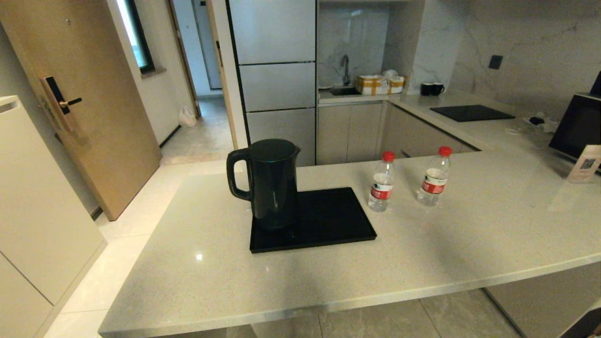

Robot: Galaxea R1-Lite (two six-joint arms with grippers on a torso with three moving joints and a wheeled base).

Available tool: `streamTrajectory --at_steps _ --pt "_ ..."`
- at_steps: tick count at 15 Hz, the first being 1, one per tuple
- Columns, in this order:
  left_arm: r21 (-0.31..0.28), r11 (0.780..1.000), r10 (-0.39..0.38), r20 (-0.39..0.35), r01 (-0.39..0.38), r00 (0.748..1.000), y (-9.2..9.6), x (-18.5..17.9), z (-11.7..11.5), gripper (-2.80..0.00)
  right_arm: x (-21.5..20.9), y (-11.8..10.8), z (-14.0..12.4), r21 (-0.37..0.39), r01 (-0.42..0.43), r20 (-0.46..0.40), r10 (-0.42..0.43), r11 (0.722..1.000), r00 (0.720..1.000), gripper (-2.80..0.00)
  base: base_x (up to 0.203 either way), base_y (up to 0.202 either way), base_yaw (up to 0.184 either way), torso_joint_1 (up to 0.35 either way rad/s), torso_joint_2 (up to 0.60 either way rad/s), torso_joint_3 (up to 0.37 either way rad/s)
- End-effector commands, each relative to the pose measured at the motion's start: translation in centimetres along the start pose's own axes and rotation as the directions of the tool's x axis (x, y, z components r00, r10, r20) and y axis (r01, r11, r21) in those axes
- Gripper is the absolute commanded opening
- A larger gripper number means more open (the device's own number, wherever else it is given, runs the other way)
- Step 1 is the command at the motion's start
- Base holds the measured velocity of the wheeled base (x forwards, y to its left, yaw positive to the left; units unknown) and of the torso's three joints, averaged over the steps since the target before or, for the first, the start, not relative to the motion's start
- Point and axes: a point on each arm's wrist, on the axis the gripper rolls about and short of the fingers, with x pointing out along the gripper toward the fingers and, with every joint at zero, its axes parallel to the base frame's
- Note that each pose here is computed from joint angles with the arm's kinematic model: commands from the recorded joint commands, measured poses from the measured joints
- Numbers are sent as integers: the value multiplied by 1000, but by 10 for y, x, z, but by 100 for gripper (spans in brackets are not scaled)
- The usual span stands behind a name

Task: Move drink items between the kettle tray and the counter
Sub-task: Place it on the tray

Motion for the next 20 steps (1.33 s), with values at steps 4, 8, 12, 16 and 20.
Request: streamTrajectory --at_steps 4,8,12,16,20 --pt "-1 1000 0 0 0 1000 0 0 0 -280 84 2 27 -87 -40 -445 -3 995 895 -280 0 0 0 0 0 0" --pt "-1 1000 0 0 0 1000 0 0 0 -280 185 1 10 -85 -135 -603 57 987 796 -280 0 0 0 0 0 0" --pt "-1 1000 0 0 0 1000 0 0 0 -280 297 26 -48 -203 -180 -559 38 962 829 -280 0 0 0 0 0 0" --pt "-1 1000 0 0 0 1000 0 0 0 -280 358 106 -59 -295 -206 -275 123 933 954 -280 0 0 0 0 0 0" --pt "-1 1000 0 2 0 1000 0 0 0 -280 373 143 -39 -294 -192 -139 157 936 978 -280 0 0 0 0 0 0"
